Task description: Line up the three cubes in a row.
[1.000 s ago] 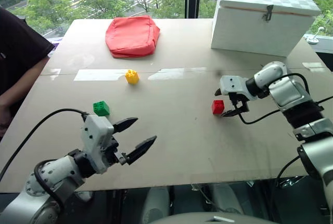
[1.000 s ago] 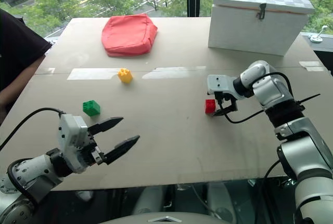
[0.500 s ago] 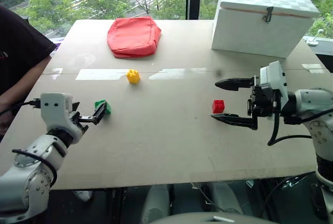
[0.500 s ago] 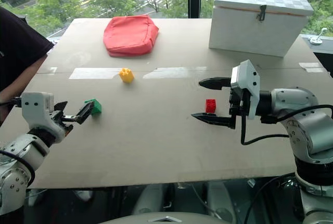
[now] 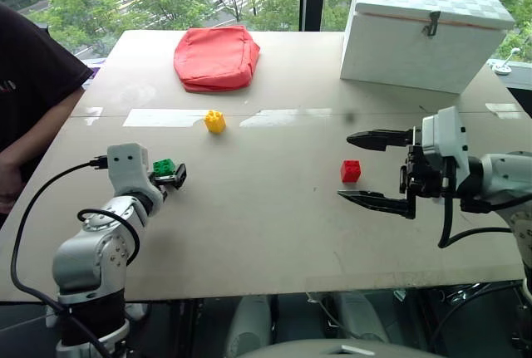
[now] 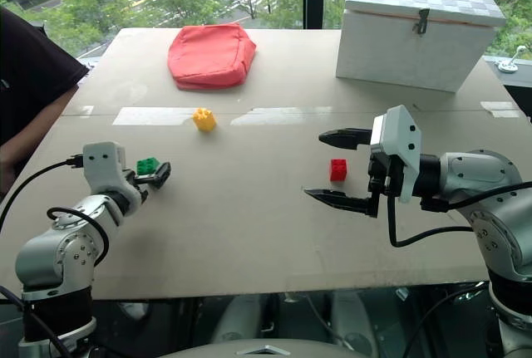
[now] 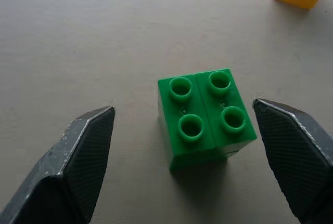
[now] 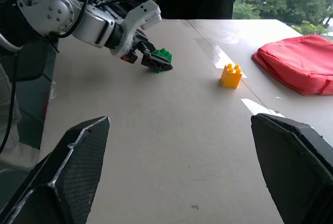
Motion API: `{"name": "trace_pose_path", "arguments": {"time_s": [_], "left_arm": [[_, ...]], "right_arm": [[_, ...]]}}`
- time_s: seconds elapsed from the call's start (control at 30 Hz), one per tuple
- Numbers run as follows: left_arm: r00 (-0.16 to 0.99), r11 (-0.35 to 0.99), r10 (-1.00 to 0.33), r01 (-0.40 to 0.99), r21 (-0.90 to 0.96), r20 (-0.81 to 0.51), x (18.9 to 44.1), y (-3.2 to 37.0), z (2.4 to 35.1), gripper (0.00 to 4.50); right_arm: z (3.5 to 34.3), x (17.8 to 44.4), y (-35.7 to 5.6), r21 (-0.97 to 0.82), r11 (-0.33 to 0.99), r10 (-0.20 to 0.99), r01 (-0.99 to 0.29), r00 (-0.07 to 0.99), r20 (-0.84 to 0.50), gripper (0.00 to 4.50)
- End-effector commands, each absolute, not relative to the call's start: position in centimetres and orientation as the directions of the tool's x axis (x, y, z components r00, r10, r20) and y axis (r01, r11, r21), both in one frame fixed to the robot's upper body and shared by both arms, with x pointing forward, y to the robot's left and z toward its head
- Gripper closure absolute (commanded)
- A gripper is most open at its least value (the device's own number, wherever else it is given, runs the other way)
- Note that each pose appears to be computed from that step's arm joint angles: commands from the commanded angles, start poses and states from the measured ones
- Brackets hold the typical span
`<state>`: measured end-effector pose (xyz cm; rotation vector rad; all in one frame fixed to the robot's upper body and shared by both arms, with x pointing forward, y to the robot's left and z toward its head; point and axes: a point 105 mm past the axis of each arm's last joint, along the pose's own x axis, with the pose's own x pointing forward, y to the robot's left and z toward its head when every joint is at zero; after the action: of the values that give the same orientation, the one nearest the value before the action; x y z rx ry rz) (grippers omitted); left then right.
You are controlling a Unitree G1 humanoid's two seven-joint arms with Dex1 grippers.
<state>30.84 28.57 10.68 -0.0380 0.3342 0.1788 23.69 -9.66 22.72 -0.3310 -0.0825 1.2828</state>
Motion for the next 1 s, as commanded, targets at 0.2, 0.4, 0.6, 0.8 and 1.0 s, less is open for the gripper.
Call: {"name": "trace_pose_path", "arguments": {"time_s": [0.2, 0.4, 0.6, 0.8, 1.0], "left_arm": [[0.983, 0.999, 0.014, -0.007, 0.037, -0.186, 31.3, 27.7, 13.1, 3.2], [0.749, 0.752, -0.624, 0.653, 0.091, -0.221, 30.0, 20.8, 15.3, 3.2], [0.363, 0.335, -0.859, 0.932, 0.141, -0.361, 31.4, 15.7, 14.6, 3.2], [0.189, 0.119, -0.877, 0.976, 0.181, -0.442, 34.2, 13.0, 13.6, 3.2], [0.074, -0.037, -0.865, 0.977, 0.211, -0.496, 36.0, 10.0, 12.8, 3.2]], "right_arm": [[23.7, 23.1, -9.5, -0.296, 0.292, 0.949, -0.91, 0.314, -0.029, 0.0], [22.3, 23.3, -11.1, -0.229, 0.43, 0.897, -0.873, 0.441, 0.005, 0.0], [19.4, 21.1, -13.0, -0.212, 0.473, 0.856, -0.855, 0.503, -0.121, 0.0], [19.0, 20.0, -13.4, -0.202, 0.534, 0.819, -0.821, 0.562, -0.12, 0.0], [18.9, 19.5, -13.3, -0.195, 0.58, 0.787, -0.791, 0.606, -0.117, 0.0]]}}
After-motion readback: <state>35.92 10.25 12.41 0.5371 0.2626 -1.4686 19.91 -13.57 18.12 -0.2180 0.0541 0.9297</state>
